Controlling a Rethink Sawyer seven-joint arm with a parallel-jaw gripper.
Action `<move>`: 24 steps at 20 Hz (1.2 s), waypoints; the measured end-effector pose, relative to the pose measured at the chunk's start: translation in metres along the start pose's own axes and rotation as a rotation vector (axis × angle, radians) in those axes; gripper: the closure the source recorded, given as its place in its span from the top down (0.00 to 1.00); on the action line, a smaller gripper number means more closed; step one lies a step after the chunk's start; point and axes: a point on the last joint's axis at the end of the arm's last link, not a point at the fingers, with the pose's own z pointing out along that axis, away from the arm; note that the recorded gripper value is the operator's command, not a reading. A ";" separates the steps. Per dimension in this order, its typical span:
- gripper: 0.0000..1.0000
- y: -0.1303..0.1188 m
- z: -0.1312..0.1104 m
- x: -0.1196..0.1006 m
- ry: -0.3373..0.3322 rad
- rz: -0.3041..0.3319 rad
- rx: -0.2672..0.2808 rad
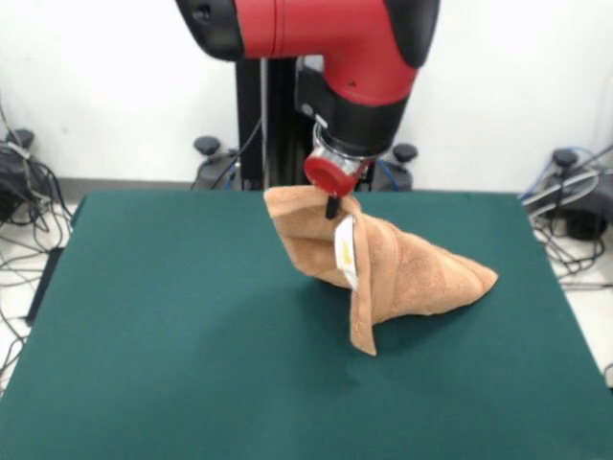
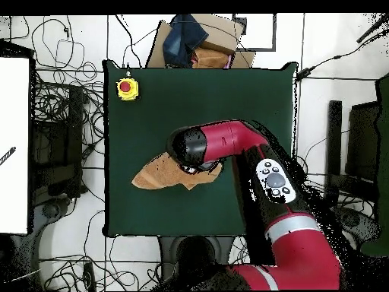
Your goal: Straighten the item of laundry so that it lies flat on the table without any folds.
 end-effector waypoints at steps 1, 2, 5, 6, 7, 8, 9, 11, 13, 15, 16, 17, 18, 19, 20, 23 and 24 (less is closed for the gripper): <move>0.00 0.002 -0.001 0.001 0.004 -0.006 0.005; 0.00 0.003 -0.002 0.002 0.008 -0.011 0.010; 0.00 0.003 0.002 0.004 0.022 -0.032 0.035; 0.00 0.003 0.005 0.004 0.024 -0.038 0.042; 0.00 0.003 0.009 0.004 0.024 -0.045 0.049; 0.00 0.003 0.011 0.004 0.022 -0.048 0.054; 0.00 0.003 0.013 0.004 0.019 -0.050 0.056; 0.00 0.002 0.017 0.004 0.007 -0.047 0.059; 0.00 0.000 0.019 0.005 -0.005 -0.043 0.065; 0.00 -0.001 0.016 0.010 -0.027 -0.024 0.066; 0.00 0.000 0.014 0.011 -0.030 -0.018 0.063; 0.00 0.001 0.012 0.013 -0.032 -0.014 0.061; 0.00 0.002 0.009 0.014 -0.034 -0.010 0.059; 0.00 0.005 0.003 0.016 -0.036 -0.002 0.056; 0.00 0.008 -0.003 0.017 -0.039 0.001 0.057; 0.00 0.012 -0.015 0.018 -0.042 0.007 0.063; 0.00 0.013 -0.023 0.019 -0.045 0.012 0.068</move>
